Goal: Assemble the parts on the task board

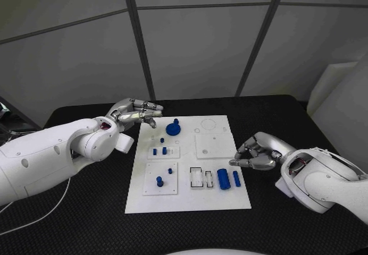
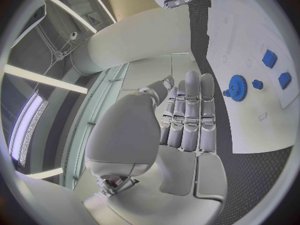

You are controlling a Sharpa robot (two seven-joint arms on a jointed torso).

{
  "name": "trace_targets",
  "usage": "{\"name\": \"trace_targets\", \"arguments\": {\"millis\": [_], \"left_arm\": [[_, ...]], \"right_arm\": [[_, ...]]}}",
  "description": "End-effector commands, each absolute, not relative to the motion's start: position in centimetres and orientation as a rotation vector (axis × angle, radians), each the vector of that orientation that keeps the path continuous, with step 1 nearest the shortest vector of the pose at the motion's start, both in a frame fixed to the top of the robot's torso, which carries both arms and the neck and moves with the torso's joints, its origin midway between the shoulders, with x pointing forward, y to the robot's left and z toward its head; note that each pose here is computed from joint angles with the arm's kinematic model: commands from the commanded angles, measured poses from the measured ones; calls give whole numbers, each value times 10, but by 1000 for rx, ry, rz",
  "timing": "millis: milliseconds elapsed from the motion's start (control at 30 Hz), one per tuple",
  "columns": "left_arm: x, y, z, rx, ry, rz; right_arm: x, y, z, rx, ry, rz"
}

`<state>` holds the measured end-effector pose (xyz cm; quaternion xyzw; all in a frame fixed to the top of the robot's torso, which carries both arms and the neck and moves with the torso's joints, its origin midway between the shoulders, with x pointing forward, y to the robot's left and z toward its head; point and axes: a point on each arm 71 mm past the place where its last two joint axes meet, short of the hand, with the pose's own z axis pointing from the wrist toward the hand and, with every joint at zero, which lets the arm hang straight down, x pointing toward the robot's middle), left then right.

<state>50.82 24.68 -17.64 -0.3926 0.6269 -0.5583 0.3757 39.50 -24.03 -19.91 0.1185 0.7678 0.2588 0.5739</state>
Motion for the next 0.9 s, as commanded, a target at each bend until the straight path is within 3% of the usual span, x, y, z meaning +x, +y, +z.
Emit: {"name": "trace_targets", "arguments": {"millis": [33, 333, 900], "left_arm": [[508, 247, -176, -1015, 1586, -1442], [508, 249, -178, -1023, 1586, -1440], [508, 254, -180, -1032, 1585, -1425]], "right_arm": [[391, -243, -205, 248, 1827, 469], [378, -227, -227, 228, 1895, 448], [375, -212, -225, 218, 1834, 494]]}}
